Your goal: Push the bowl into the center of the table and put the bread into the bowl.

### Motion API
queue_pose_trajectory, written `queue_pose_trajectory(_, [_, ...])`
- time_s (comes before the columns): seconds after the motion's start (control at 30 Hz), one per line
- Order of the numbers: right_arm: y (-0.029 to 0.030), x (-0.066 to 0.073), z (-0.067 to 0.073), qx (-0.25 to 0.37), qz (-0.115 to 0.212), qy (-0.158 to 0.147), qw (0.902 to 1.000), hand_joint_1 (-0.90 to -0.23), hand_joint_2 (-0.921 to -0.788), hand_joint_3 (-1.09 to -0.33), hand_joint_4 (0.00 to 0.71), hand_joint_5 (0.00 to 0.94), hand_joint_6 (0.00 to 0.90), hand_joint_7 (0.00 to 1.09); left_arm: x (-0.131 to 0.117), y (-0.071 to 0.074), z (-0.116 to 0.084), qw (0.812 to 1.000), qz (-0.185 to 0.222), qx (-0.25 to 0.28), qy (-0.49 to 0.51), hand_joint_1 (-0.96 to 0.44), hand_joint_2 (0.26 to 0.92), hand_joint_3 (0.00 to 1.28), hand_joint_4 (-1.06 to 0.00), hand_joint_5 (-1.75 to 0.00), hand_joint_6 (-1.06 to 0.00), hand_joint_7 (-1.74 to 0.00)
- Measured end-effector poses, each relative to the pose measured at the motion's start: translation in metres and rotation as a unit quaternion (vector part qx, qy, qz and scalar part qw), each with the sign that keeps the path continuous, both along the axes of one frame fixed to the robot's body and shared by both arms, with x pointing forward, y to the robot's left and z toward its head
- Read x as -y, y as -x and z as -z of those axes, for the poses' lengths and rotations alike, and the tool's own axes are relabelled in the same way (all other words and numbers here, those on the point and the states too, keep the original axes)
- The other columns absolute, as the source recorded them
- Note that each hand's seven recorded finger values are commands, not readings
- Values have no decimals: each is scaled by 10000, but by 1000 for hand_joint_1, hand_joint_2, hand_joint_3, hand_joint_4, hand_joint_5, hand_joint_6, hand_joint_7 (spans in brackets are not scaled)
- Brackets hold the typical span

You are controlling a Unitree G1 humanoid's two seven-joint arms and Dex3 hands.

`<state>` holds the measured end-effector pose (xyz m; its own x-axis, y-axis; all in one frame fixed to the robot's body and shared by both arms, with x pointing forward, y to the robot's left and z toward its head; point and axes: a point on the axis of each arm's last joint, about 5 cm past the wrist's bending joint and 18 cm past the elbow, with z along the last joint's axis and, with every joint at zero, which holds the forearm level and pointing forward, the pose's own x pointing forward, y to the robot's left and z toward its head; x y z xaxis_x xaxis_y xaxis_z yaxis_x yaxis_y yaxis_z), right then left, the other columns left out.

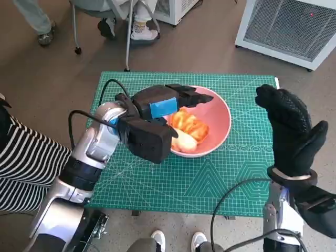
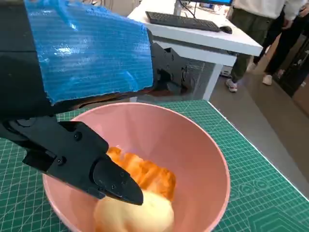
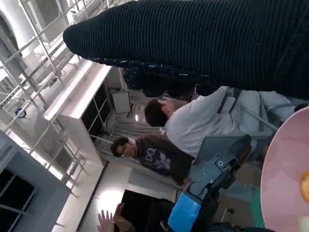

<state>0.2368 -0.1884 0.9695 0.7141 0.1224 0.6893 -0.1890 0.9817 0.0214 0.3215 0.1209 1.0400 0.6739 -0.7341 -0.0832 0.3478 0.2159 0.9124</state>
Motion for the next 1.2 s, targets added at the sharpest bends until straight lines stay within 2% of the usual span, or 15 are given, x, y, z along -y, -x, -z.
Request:
queue_pose_trajectory(0.33, [-32,-10,-39,-12,-26,-7,10000,-655,-921,-731,205,6,101,415,-103,-16,-61,9989,38,-264,373,-491,806,7,-26,0,-156,0])
queue_pose_trajectory(0.57, [-70,-8,-119,20,-40,34,10000,-656,-921,-730,208,6,101,413,-257,-38,-127,9876,195,-428,1496,-545,854,21,-22,-1,-145,0])
queue_pose_trajectory(0.63, [-86,-5,-159,47,-45,58,10000,-656,-921,-729,209,7,98,410,-294,-42,-118,9769,305,-429,2069,-585,887,29,-22,-1,-151,-4])
queue_pose_trajectory(0.83, [-154,-22,-339,215,-93,114,9997,-650,-921,-728,212,7,96,405,-281,-19,7,9188,715,-295,3871,-682,916,144,-25,-2,-173,-14])
queue_pose_trajectory(0.93, [-183,-40,-401,278,-133,116,9995,-646,-921,-726,208,4,106,408,-257,2,70,8974,802,-261,4330,-714,920,251,-32,-5,-181,-19])
queue_pose_trajectory(1.07, [-225,-56,-470,364,-159,156,9991,-645,-921,-720,198,1,112,407,-226,58,152,8654,821,-258,4936,-698,921,334,-40,-8,-179,-22])
queue_pose_trajectory(1.2, [-263,-66,-498,386,-133,245,9989,-659,-921,-714,192,0,114,405,-198,122,193,8442,856,-250,5285,-682,921,398,-44,-9,-172,-26])
